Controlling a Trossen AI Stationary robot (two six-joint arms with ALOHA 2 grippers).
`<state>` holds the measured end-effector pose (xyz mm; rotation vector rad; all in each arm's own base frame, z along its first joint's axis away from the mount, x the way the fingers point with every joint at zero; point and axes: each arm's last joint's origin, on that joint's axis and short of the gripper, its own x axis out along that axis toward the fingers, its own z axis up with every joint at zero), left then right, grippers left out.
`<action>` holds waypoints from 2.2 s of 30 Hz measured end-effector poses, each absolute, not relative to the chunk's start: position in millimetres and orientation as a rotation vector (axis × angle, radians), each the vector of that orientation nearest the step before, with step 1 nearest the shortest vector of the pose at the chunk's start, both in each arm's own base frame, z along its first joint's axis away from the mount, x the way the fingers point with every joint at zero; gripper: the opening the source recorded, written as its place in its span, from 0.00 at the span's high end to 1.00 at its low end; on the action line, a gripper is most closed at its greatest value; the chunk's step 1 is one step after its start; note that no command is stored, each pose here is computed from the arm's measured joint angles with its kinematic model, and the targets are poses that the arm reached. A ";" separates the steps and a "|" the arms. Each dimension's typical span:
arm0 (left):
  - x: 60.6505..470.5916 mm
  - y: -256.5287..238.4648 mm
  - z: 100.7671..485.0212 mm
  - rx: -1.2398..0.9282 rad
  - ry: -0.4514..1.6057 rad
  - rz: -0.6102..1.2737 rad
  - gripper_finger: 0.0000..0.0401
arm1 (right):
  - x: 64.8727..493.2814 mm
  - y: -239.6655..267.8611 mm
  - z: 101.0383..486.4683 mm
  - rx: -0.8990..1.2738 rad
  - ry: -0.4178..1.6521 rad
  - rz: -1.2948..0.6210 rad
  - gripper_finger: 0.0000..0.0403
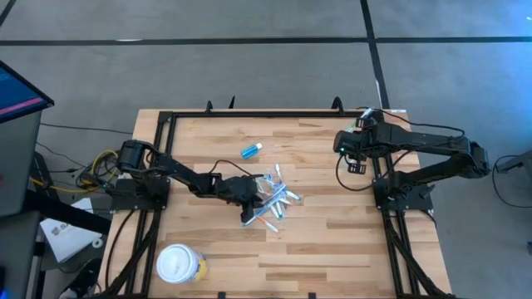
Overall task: Pick & Place toothbrushing station
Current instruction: Put the purple toothbrush into the transparent organizer
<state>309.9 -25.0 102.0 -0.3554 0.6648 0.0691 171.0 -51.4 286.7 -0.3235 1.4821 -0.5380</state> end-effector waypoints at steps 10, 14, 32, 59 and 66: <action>309.4 -23.5 112.7 -0.360 0.636 0.077 0.97 | 171.3 -51.5 286.8 -0.323 1.478 -0.539 0.70; 308.3 -25.0 128.5 -0.341 0.574 0.108 0.98 | 171.5 -51.6 286.8 -0.322 1.476 -0.540 0.70; 294.8 -17.4 209.1 -0.158 0.179 0.228 0.98 | 200.1 -52.0 292.5 -0.237 1.182 -0.368 0.70; 294.6 -9.5 261.5 -0.022 -0.317 0.196 0.98 | 227.2 -38.7 373.1 -0.122 0.181 0.131 0.70; 303.1 -7.1 273.1 -0.015 -0.355 0.169 0.98 | 229.6 -36.6 378.7 -0.125 0.112 0.186 0.70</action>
